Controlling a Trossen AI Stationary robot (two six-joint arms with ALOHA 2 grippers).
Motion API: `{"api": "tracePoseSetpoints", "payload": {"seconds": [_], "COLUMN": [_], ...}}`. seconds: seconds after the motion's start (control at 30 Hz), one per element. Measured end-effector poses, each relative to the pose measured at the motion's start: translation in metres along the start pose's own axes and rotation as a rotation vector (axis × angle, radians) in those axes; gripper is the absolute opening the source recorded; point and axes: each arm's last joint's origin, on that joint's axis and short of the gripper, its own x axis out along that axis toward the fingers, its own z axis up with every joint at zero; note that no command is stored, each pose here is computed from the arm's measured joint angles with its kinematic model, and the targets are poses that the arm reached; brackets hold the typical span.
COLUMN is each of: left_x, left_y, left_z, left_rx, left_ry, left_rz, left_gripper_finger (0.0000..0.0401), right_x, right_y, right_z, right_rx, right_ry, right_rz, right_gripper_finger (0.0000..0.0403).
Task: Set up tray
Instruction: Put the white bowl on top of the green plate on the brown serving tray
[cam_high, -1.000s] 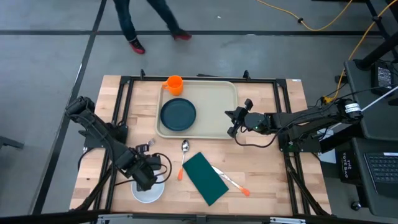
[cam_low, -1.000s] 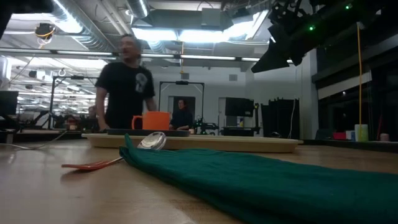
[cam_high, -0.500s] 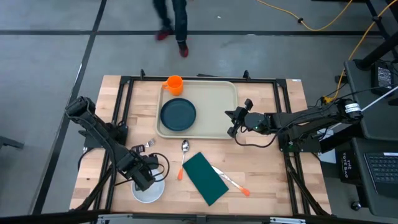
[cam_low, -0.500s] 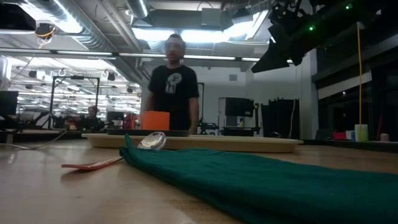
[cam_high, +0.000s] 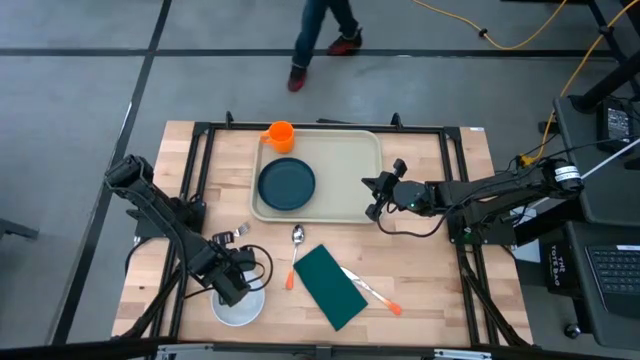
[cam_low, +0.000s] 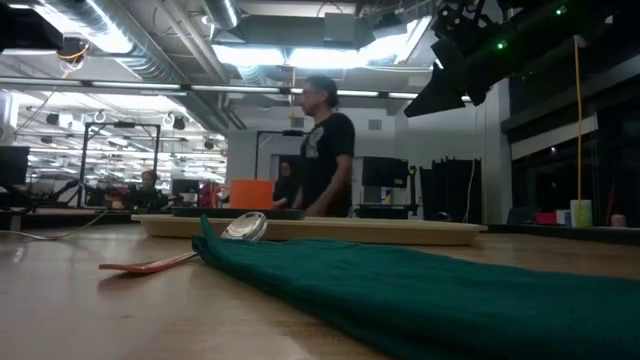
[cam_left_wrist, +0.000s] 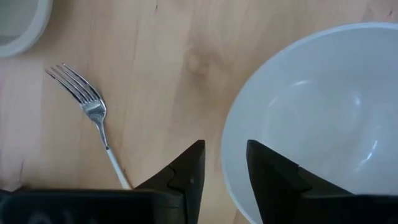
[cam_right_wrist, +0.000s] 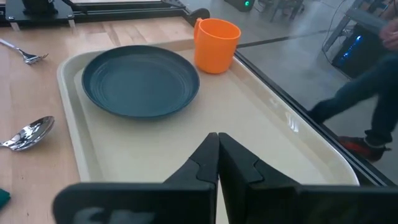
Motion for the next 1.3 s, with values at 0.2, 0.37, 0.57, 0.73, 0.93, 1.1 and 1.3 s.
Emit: {"api": "tracePoseSetpoints", "payload": {"seconds": [0.2,0.37,0.57,0.73,0.93,1.1,1.3], "left_x": [0.011,0.02,0.021,0.021,0.021,0.027,0.039], "left_y": [0.0,0.001,0.001,0.001,0.001,-0.002,-0.008], "left_z": [-0.002,-0.005,-0.005,-0.004,-0.003,-0.003,-0.003], "left_rx": [-0.003,-0.003,-0.003,-0.006,-0.006,-0.001,0.073], "left_ry": [-0.01,-0.004,-0.005,-0.007,-0.034,-0.021,0.046], "left_rz": [-0.017,-0.019,-0.02,-0.024,-0.012,0.008,0.013], "left_gripper_finger": [0.0107,0.0109,0.0105,0.0099,0.0098,0.0098,0.0098], "right_x": [0.0,0.0,0.0,0.0,0.0,0.0,0.0], "right_y": [0.0,0.0,0.0,0.0,0.0,0.0,0.0], "right_z": [0.0,0.0,0.0,0.0,0.0,0.0,0.0], "right_rx": [0.0,0.0,0.0,0.0,0.0,0.0,0.0], "right_ry": [0.0,0.0,0.0,0.0,0.0,0.0,0.0], "right_rz": [0.0,0.0,-0.001,-0.001,-0.001,-0.001,0.0], "right_gripper_finger": [0.0012,0.0012,0.0012,0.0012,0.0012,0.0012,0.0012]}}
